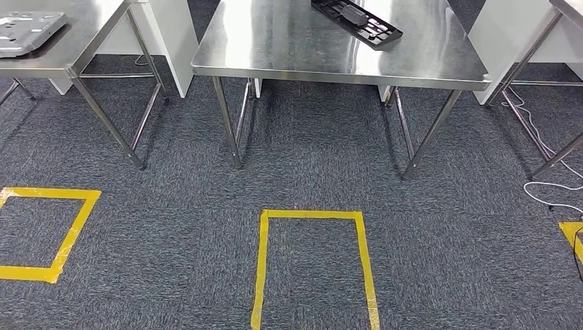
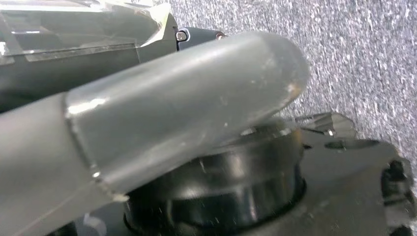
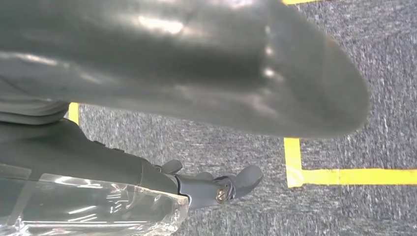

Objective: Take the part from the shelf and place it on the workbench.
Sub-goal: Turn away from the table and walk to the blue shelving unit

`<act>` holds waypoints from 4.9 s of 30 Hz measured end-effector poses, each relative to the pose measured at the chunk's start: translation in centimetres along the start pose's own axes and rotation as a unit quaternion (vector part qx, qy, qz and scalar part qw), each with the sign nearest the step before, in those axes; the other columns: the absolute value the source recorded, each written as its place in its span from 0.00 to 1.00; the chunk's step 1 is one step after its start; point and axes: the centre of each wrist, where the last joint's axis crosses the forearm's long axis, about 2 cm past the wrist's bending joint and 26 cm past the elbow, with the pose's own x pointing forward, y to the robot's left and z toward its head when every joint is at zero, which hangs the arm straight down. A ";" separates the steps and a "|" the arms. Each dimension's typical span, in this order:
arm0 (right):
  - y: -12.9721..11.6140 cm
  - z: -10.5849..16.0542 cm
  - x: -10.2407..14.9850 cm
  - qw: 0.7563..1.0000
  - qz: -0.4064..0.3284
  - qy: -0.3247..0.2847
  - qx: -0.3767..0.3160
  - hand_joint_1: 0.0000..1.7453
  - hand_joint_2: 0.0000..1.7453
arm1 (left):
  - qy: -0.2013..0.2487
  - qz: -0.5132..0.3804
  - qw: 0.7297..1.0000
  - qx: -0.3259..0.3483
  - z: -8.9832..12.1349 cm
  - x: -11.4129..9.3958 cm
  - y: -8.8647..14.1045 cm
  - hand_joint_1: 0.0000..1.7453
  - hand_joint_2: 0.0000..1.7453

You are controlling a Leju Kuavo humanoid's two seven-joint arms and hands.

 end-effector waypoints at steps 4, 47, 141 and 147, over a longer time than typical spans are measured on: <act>0.0 0.0 -0.1 1.000 -0.002 0.001 -0.002 0.00 0.00 | 0.000 0.000 1.000 -0.001 0.0 0.0 0.0 0.00 0.00; 0.0 0.1 -0.1 1.000 -0.017 0.001 0.001 0.00 0.00 | 0.001 -0.008 1.000 -0.004 0.1 -0.3 0.0 0.00 0.00; -0.3 0.1 -0.4 1.000 -0.004 0.009 0.015 0.00 0.00 | 0.005 -0.025 1.000 -0.007 0.1 -0.4 0.0 0.00 0.00; -0.2 0.3 -0.6 1.000 -0.004 0.012 0.018 0.00 0.00 | 0.007 -0.025 1.000 -0.007 0.1 -0.4 0.0 0.00 0.00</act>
